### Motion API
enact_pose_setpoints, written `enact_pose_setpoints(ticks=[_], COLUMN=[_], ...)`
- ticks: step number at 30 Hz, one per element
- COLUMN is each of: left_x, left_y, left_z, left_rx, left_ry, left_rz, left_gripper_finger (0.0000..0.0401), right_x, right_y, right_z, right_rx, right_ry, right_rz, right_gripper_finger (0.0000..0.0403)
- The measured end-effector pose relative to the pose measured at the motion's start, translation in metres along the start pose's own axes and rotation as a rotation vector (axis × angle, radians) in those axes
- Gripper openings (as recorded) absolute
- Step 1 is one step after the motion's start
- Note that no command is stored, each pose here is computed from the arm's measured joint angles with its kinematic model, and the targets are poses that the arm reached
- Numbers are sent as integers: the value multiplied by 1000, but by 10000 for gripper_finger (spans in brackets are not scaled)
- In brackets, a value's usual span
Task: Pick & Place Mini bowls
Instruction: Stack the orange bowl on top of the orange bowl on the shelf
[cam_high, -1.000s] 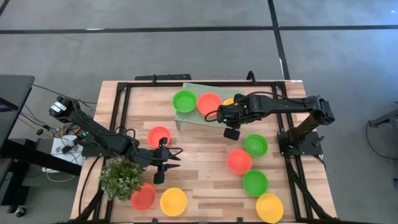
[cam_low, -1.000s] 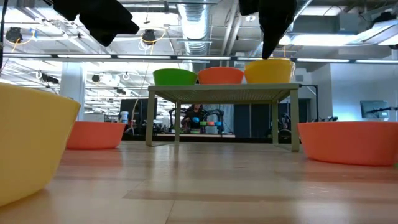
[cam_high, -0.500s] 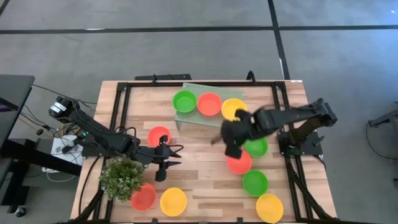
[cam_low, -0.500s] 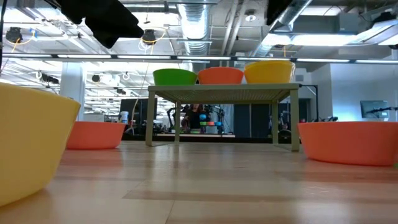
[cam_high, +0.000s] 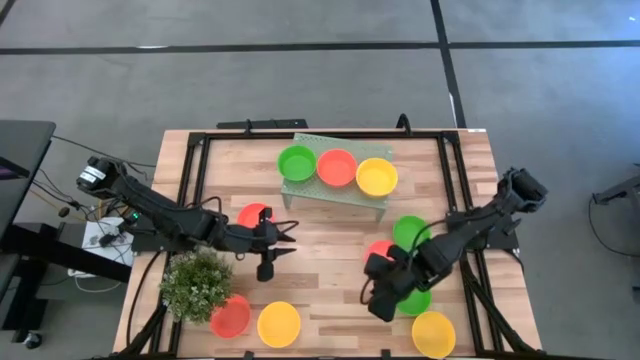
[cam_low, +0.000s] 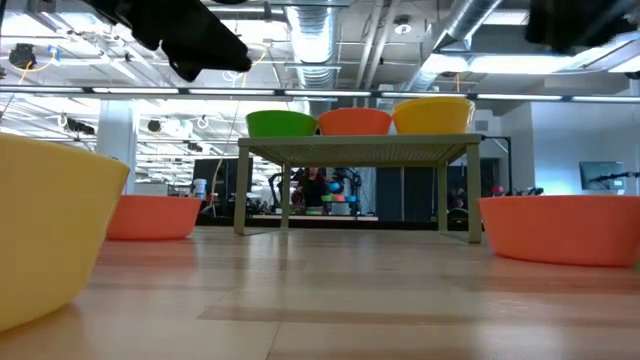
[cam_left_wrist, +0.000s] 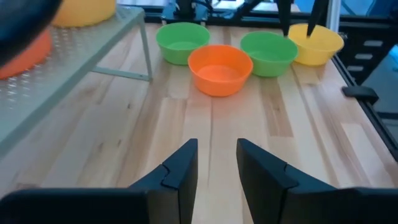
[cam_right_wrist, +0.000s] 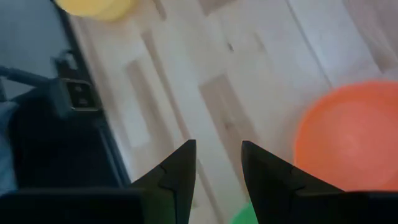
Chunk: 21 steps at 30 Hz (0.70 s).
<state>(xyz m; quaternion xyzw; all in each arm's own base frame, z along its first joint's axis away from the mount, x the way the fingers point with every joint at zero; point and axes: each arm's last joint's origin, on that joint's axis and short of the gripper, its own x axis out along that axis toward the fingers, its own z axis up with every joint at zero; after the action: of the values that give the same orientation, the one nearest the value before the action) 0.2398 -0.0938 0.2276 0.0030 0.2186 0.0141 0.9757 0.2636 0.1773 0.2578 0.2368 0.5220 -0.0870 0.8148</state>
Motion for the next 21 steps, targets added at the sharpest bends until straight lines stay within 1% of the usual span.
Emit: enact_pose_setpoints(ticks=[5,8,10,16,21], left_x=[2,3,3,3,3], left_y=[6,7,7,7,7], left_z=[4,4,4,5,5], left_rx=[-22,-24,-12,2,2], left_ry=[-28,-29,-29,-35,-36], left_rz=[21,24,25,24,23], left_gripper_finger=[112,112,112,112,112], right_x=[14,25,32,40,46], right_y=[-12,-21,-29,-38,-41], right_z=[-15,-20,-25,-28,-27], right_rx=[15,16,7,8,-96], right_ry=[22,13,17,16,-6], right_rz=[-85,-115,-157,-176,-174], right_gripper_finger=[123,123,123,123,123])
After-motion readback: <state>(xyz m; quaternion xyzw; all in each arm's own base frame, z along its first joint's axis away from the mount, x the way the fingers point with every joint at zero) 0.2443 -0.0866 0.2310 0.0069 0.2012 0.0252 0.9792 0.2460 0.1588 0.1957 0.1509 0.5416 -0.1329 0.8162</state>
